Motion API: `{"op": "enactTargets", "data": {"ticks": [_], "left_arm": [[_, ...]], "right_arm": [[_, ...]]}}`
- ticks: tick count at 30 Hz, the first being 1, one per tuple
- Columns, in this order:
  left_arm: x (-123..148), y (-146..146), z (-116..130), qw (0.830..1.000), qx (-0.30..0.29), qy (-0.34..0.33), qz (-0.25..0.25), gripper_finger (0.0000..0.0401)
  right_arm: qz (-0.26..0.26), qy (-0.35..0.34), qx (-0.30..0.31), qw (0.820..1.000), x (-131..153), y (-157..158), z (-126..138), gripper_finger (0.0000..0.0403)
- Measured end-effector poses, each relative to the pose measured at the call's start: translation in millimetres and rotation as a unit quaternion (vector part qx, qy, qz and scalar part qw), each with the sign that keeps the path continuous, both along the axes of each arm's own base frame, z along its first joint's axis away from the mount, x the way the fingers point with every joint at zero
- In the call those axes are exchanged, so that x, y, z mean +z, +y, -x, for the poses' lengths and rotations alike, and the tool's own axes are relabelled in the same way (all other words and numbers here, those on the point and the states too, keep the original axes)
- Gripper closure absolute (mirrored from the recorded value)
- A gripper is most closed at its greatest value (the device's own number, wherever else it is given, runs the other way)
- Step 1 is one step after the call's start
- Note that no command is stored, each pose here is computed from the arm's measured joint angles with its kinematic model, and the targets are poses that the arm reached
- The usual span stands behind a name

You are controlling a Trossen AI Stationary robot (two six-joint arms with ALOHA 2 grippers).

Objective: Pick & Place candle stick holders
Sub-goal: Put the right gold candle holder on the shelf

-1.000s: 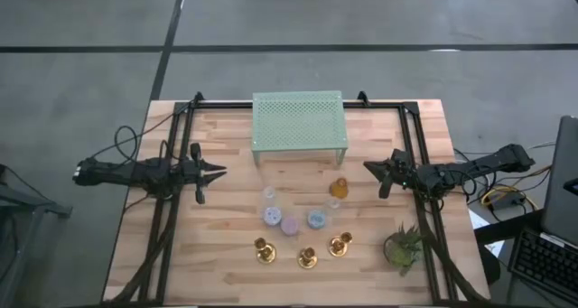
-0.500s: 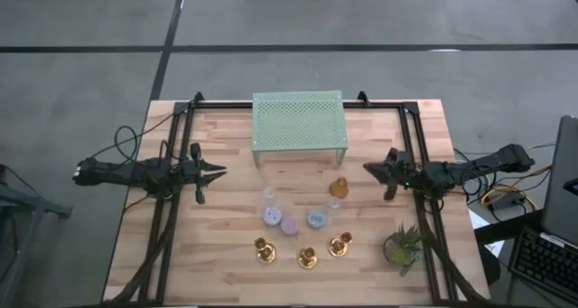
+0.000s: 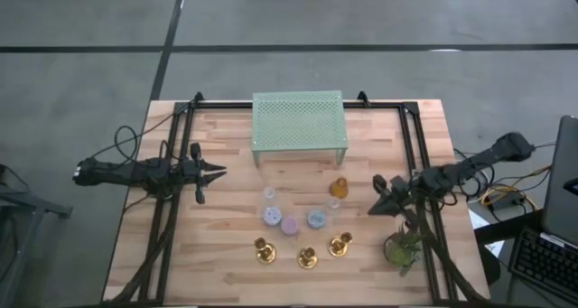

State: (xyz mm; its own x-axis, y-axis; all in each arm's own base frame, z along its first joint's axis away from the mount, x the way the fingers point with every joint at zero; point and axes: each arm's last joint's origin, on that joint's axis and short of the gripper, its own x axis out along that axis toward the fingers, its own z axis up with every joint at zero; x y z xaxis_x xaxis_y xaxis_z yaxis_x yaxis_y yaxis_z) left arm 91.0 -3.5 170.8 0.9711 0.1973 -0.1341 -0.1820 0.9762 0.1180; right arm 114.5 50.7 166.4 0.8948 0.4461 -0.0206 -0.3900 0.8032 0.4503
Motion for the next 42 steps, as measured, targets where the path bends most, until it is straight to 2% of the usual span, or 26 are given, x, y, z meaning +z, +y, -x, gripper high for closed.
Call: {"op": "enactTargets", "data": {"ticks": [4, 8, 15, 21, 31, 42], "left_arm": [[0, 0, 0, 1.000, 0.000, 0.000, 0.000, 0.0341], [0, 0, 0, 1.000, 0.000, 0.000, 0.000, 0.0341], [0, 0, 0, 1.000, 0.000, 0.000, 0.000, 0.0341], [0, 0, 0, 1.000, 0.000, 0.000, 0.000, 0.0341], [0, 0, 0, 1.000, 0.000, 0.000, 0.000, 0.0341], [0, 0, 0, 1.000, 0.000, 0.000, 0.000, 0.0341]], "right_arm": [[0.001, 0.004, -0.002, 1.000, -3, 13, -3, 0.0367], [0.024, 0.036, -0.015, 0.999, -5, 26, -9, 0.0326], [0.103, 0.067, -0.013, 0.992, 1, 56, -32, 0.0257], [0.144, 0.101, -0.010, 0.984, -4, 75, -55, 0.0227], [0.197, 0.115, -0.025, 0.973, -10, 96, -83, 0.0244], [0.196, 0.112, -0.037, 0.974, -7, 101, -90, 0.0299]]}}
